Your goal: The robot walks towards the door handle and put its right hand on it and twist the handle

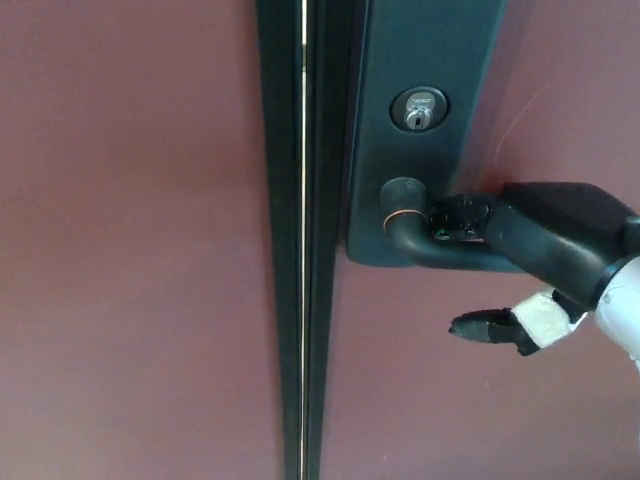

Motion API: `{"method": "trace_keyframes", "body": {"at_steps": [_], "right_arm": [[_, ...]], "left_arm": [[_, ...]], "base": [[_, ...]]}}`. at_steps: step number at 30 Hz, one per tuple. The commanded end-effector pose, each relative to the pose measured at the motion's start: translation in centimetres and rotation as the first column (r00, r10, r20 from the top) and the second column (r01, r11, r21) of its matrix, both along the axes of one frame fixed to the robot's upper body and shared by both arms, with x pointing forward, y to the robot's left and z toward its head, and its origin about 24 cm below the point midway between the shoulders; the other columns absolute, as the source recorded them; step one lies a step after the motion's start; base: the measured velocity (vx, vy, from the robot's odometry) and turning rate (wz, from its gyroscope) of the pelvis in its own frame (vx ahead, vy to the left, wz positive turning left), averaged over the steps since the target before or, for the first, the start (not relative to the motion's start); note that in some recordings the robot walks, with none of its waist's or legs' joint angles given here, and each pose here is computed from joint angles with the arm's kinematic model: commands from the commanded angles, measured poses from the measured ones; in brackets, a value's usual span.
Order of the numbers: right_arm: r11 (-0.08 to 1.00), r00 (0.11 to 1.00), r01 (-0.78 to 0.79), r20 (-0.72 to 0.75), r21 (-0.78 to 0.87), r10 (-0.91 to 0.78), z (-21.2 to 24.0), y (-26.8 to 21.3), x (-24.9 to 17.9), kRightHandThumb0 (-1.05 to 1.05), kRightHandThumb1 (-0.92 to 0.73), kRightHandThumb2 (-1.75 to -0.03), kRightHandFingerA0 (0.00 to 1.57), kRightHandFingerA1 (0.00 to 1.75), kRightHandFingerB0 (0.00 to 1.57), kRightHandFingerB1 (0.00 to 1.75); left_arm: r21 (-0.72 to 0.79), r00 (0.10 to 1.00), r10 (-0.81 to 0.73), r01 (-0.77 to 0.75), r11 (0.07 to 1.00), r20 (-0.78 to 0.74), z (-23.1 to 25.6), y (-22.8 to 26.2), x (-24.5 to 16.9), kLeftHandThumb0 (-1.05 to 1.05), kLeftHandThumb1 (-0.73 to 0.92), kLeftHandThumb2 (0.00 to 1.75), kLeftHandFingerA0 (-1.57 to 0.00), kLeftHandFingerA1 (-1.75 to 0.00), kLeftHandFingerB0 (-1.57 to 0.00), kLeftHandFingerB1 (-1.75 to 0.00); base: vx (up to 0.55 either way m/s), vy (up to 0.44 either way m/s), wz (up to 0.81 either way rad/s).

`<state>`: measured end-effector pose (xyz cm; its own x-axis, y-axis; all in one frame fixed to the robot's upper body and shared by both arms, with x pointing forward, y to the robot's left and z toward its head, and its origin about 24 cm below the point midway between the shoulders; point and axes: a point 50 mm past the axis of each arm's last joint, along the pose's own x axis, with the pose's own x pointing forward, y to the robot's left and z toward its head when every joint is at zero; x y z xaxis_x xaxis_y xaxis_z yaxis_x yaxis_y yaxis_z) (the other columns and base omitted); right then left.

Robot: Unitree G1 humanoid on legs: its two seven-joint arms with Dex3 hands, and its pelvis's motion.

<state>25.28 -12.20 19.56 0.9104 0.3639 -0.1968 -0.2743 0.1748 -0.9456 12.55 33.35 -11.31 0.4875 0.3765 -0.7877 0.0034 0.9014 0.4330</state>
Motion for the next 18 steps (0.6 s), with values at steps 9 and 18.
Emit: {"method": "trace_keyframes", "body": {"at_steps": [9, 18], "right_arm": [[0.993, 0.997, -0.064, -0.027, 0.099, 0.067, 5.0, -1.3, -2.5, -0.68, -0.50, -0.56, 0.01, 0.25, 0.10, 0.25], [0.993, 0.997, -0.068, -0.028, 0.094, 0.071, 7.3, -2.3, -3.1, -0.74, -0.51, -0.56, 0.00, 0.23, 0.07, 0.25]], "left_arm": [[0.008, 1.000, -0.020, 0.020, 1.000, -0.010, 0.2, 0.4, -0.2, -0.32, 0.59, 0.57, -0.61, -0.45, -0.49, -0.39], [-0.011, 1.000, 0.005, -0.005, 1.000, 0.004, 0.1, 0.2, -0.2, -0.32, 0.58, 0.57, -0.60, -0.45, -0.49, -0.39]], "base": [[0.00, 0.000, 0.00], [0.00, 0.000, 0.00]]}}
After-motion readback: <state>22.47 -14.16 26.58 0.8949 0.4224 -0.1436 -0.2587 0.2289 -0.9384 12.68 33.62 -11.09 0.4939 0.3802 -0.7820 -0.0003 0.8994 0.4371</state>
